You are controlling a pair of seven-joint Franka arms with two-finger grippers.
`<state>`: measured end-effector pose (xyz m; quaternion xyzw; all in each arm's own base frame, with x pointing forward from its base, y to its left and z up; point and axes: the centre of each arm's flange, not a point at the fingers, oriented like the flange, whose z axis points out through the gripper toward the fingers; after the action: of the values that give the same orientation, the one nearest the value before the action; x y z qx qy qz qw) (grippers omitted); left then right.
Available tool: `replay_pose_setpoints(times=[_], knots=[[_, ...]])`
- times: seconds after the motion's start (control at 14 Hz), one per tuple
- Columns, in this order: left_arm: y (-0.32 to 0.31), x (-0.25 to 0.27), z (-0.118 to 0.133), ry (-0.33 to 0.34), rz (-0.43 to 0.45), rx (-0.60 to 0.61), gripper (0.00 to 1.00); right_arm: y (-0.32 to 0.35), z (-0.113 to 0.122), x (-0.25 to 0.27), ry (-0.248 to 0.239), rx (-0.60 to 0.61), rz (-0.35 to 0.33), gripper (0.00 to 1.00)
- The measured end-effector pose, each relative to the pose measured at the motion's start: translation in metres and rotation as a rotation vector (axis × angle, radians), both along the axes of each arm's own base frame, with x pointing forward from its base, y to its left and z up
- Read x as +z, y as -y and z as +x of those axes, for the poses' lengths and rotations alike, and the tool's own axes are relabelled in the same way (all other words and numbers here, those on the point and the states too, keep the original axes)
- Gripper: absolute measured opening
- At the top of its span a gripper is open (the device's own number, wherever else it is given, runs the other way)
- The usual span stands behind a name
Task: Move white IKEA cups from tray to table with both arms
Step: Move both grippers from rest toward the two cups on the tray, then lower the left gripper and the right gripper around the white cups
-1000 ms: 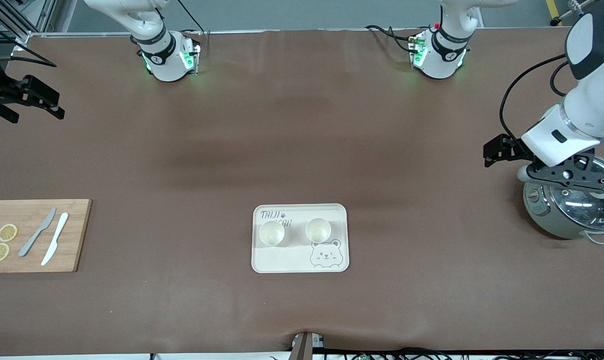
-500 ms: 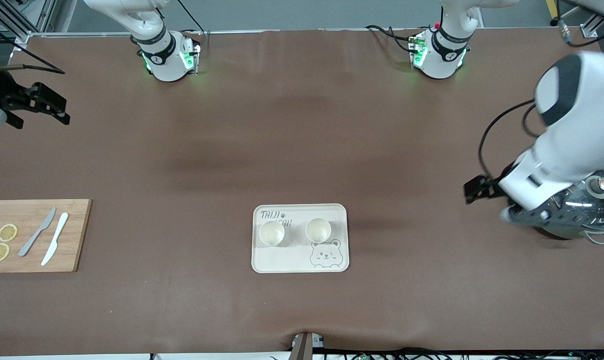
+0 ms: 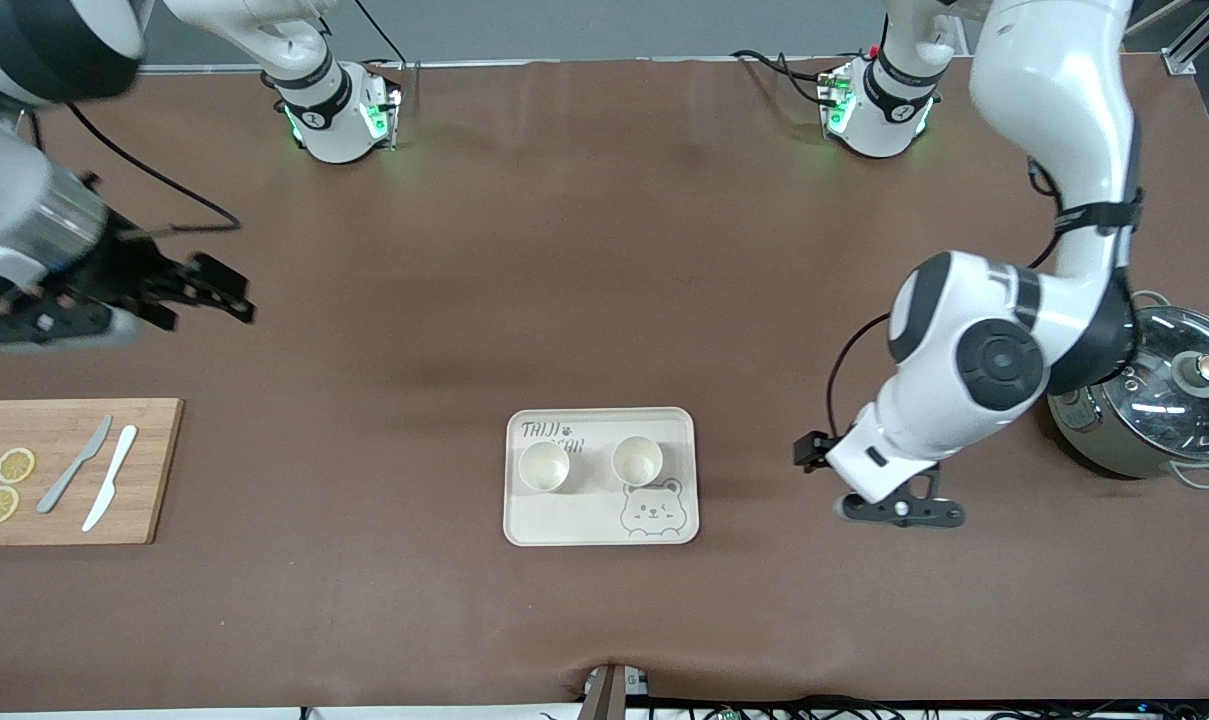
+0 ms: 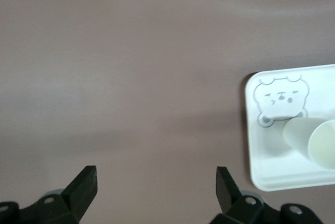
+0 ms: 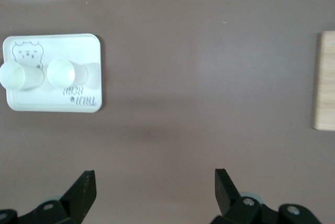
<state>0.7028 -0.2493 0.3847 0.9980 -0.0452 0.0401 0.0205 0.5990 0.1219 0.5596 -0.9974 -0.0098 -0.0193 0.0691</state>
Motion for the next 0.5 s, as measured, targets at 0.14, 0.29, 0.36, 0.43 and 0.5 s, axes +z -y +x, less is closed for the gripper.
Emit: replay_pose_setpoints(times=[0.14,0.29,0.36,0.43,0.5], knots=[[0.026,-0.02,-0.001,0.019,-0.016,0.016,1.0,-0.056,0.022,-0.041,-0.01,-0.04,0.005,1.0],[0.053,-0.041,-0.003,0.048,-0.039,0.043,1.0,-0.09,0.042,-0.073,-0.026,-0.082,0.006,1.0],[0.067,-0.054,-0.005,0.064,-0.053,0.056,1.0,-0.102,0.051,-0.085,-0.025,-0.083,0.007,1.0],[0.081,-0.068,-0.008,0.073,-0.064,0.069,1.0,-0.112,0.059,-0.095,-0.017,-0.088,0.011,1.0],[0.094,-0.08,-0.011,0.078,-0.073,0.078,1.0,-0.121,0.065,-0.106,-0.003,-0.107,0.018,1.0]])
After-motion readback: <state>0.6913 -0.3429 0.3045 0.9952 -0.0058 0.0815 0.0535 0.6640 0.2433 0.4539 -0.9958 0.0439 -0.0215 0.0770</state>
